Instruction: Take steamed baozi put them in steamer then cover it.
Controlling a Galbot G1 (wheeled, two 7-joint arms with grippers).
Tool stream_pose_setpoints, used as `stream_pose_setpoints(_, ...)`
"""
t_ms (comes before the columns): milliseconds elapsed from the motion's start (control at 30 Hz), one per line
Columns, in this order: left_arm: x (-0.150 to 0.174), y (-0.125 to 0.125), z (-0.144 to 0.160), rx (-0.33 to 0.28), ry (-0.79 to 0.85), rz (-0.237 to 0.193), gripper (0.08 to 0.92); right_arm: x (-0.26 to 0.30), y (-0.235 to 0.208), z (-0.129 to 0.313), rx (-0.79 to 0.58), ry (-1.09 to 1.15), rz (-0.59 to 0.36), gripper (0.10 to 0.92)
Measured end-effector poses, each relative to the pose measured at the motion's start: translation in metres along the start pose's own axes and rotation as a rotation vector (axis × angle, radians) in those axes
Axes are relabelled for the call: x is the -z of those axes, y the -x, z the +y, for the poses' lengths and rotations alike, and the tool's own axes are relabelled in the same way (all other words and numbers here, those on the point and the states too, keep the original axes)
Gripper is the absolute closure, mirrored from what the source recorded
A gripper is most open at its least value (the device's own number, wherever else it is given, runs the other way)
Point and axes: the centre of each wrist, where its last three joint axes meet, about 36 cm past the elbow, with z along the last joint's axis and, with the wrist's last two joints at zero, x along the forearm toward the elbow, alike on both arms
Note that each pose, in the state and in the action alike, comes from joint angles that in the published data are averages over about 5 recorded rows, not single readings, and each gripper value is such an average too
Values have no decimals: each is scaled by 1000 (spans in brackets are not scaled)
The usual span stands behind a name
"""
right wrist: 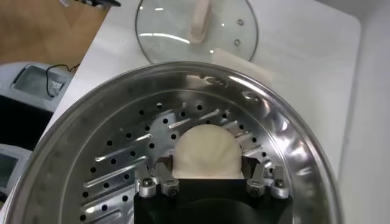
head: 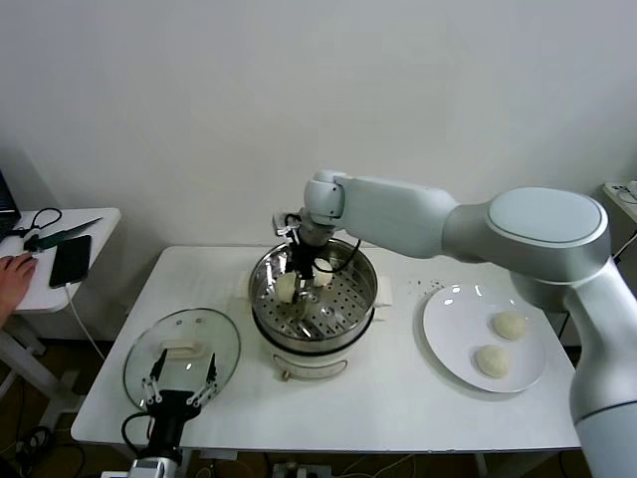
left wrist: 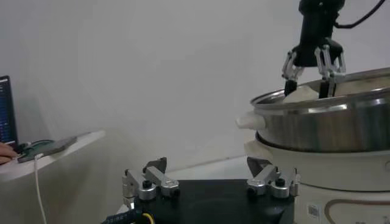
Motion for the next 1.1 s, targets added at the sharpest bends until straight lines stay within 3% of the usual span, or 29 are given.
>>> stream_pose_setpoints(233,-1,1,-1,-1,0,2,177,5,10,2,2,-9,5,208)
stream_pose_setpoints(500,-2,1,-1,-3,2,4,177,2,-2,3,-5,-16,1,199)
stream_pose_setpoints(800,-1,2,-1,-4,4,2,177,-34,-70,10,-34,-18,14,200)
stream_pose_setpoints(1100,-1,2,1,4,5,6,177,-120,-133,54,-64,33,46,200)
